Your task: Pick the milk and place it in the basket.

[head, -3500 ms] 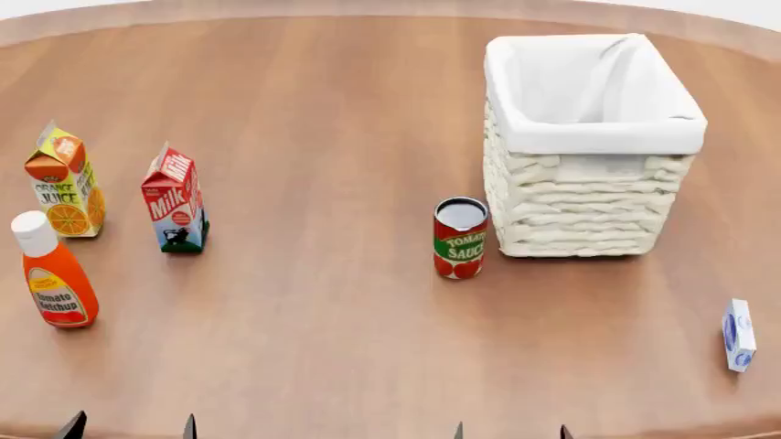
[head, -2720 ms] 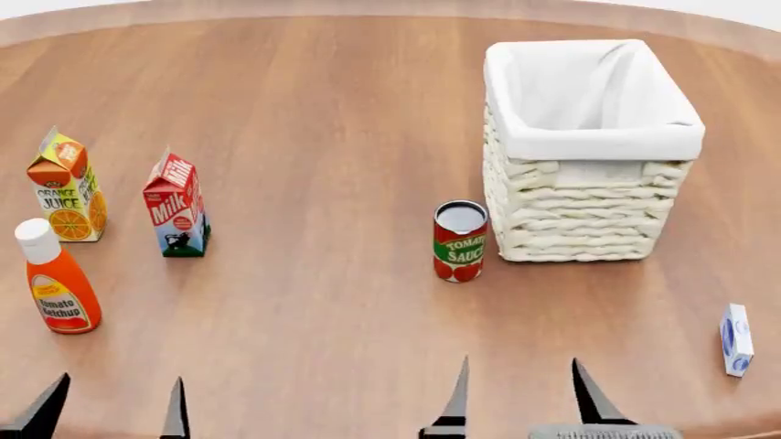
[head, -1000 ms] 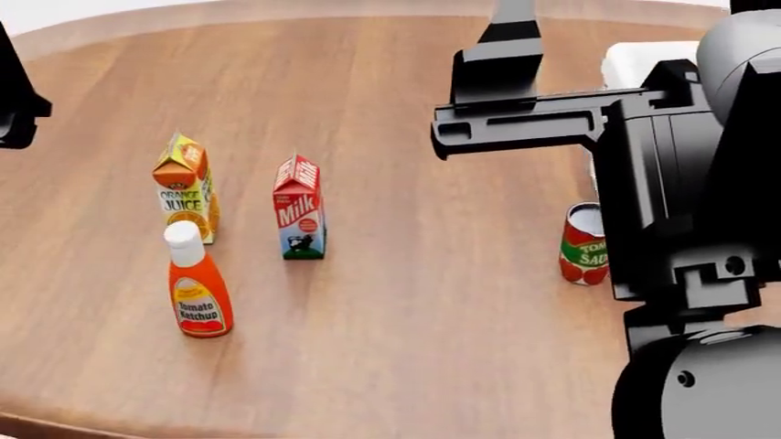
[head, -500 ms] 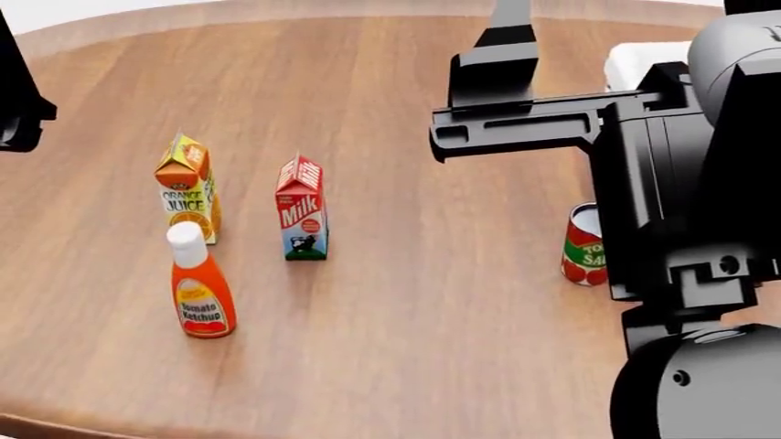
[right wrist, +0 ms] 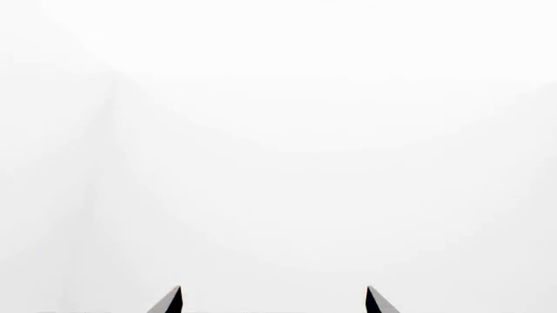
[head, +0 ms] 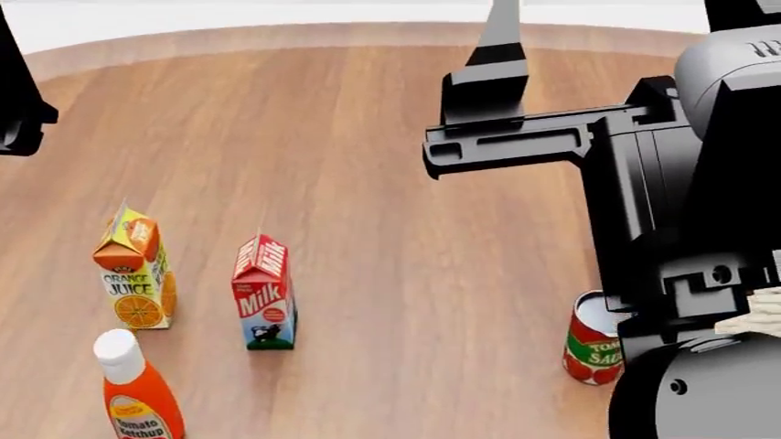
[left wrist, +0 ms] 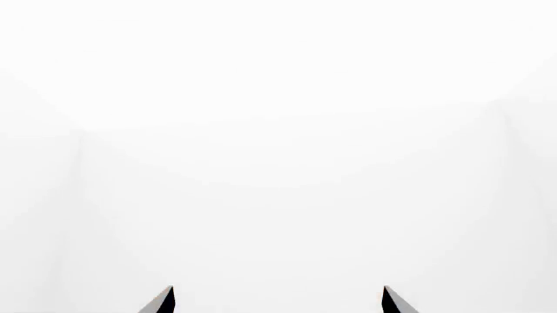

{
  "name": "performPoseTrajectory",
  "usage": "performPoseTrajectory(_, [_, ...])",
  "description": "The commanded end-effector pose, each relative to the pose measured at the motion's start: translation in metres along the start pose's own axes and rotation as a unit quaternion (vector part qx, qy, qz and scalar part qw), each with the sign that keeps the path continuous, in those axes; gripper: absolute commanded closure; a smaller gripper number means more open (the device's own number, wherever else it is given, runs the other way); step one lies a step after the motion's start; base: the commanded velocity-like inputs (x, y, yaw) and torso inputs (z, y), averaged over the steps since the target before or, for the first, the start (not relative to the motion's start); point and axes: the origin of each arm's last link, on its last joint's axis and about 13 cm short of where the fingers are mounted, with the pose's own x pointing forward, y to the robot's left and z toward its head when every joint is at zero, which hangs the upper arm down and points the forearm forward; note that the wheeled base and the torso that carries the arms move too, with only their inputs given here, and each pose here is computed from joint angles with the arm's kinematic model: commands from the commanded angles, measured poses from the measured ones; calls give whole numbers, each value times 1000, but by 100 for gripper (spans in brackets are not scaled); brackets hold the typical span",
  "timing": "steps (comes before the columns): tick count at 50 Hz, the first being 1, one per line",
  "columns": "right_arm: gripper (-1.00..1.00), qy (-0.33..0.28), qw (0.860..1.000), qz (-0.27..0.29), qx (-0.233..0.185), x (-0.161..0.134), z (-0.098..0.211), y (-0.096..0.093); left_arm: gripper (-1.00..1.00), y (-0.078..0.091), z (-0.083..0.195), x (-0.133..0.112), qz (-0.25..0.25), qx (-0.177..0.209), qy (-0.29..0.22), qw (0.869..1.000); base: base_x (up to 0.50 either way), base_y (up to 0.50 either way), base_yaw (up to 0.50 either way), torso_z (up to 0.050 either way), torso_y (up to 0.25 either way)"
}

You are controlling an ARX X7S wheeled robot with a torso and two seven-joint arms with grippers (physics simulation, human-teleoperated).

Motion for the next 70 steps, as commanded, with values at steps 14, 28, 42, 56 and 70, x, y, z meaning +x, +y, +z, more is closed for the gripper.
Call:
performPoseTrajectory(14, [-100, 5, 1000, 12, -4, -1, -2, 1, -100, 0, -1, 0, 0, -1, 2, 1000, 500, 0, 0, 0, 1])
performPoseTrajectory(28, [-100, 5, 1000, 14, -5, -2, -3, 2, -100, 0, -1, -1, -1, -2, 2, 1000, 500, 0, 0, 0, 1])
performPoseTrajectory(42, [-100, 6, 1000, 19, -10, -2, -3, 3, -100, 0, -3, -1, 0, -3, 3, 1000, 500, 0, 0, 0, 1])
performPoseTrajectory(56, [-100, 7, 1000, 21, -10, -3, -4, 3, -100, 0, -2, -1, -1, -3, 3, 1000, 500, 0, 0, 0, 2])
performPoseTrajectory(70, [-100, 4, 1000, 23, -11, -2, -4, 3, -100, 0, -2, -1, 0, -4, 3, 1000, 500, -10, 0, 0, 0])
